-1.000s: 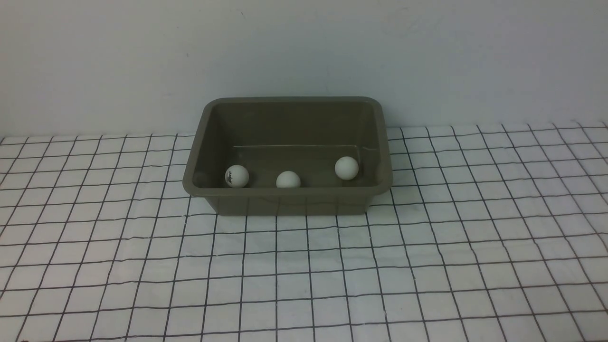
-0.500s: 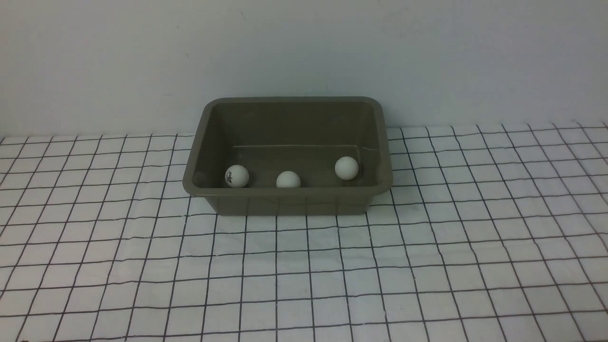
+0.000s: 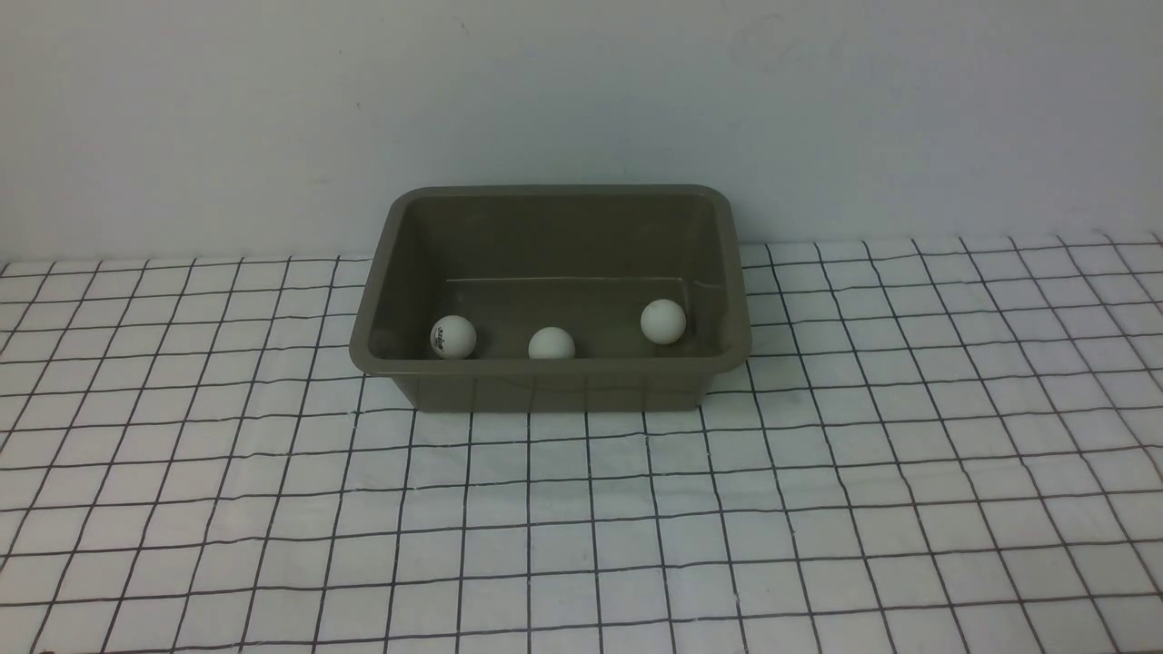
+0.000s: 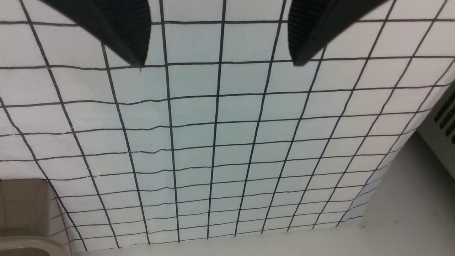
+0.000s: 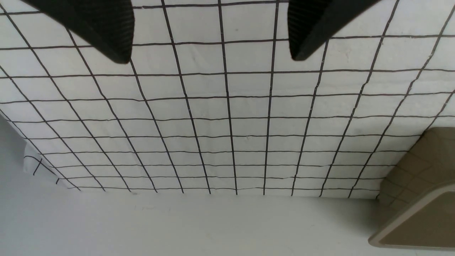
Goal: Put the table tennis balls into the box on the white checkered tablecloth.
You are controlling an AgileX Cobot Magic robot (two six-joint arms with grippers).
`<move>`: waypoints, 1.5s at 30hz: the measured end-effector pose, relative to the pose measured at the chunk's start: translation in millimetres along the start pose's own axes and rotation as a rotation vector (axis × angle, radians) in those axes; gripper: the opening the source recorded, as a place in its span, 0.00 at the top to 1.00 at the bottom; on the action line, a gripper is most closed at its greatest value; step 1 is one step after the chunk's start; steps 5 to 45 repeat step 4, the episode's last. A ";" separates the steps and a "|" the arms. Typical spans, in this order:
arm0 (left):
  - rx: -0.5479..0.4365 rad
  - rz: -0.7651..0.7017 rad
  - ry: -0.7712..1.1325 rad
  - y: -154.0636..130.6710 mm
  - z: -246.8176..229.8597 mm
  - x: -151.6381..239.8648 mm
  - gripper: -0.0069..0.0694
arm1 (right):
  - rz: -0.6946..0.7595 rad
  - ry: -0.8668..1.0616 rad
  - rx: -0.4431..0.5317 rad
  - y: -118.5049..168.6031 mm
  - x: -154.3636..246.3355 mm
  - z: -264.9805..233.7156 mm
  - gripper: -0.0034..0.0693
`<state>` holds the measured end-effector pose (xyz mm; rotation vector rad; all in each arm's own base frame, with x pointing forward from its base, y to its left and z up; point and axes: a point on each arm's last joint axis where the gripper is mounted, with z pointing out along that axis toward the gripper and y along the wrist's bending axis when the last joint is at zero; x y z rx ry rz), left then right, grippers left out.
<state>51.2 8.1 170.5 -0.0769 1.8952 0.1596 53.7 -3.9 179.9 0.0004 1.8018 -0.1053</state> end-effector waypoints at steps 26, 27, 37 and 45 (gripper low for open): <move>0.000 0.000 0.000 0.0 0.0 0.0 0.30 | 0.000 0.000 0.000 0.0 0.0 0.0 0.23; 0.000 0.000 0.000 0.0 0.0 0.0 0.30 | 0.000 0.000 0.000 0.0 0.0 0.0 0.23; 0.000 0.000 0.000 0.0 0.0 0.0 0.30 | 0.000 0.000 0.000 0.0 0.0 0.0 0.23; 0.000 0.000 0.000 0.0 0.0 0.0 0.30 | 0.000 0.000 0.000 0.0 0.0 0.0 0.23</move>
